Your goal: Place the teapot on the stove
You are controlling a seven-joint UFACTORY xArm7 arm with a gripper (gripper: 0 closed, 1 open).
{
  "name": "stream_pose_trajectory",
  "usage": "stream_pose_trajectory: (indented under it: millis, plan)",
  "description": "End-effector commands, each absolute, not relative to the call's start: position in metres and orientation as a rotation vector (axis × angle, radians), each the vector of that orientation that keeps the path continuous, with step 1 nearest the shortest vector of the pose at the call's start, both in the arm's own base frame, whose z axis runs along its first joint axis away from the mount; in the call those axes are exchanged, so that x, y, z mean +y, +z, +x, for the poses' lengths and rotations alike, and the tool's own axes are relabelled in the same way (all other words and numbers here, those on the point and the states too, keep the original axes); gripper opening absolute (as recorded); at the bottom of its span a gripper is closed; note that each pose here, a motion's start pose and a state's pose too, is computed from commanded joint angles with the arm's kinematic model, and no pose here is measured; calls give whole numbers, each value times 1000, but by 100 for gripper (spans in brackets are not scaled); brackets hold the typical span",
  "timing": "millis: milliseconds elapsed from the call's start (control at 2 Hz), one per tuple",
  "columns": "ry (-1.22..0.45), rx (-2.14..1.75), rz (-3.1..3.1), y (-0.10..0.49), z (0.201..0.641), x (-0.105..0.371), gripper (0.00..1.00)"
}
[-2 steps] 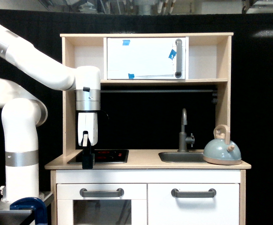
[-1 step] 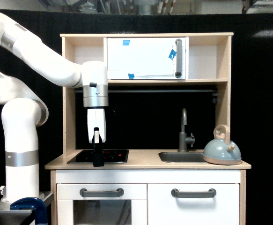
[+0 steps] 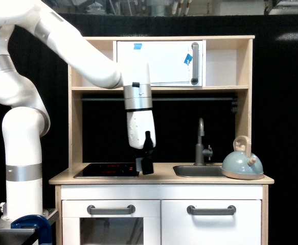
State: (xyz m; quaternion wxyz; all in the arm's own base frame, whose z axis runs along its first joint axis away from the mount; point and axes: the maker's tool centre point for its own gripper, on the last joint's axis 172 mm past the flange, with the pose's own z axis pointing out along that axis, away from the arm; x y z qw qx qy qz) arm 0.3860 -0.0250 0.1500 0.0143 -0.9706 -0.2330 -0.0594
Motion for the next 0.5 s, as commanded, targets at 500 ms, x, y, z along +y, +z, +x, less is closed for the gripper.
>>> stream_pose_trajectory:
  millis: [500]
  plan:
    - [-237,-1279,-2771,182,496,-14,100]
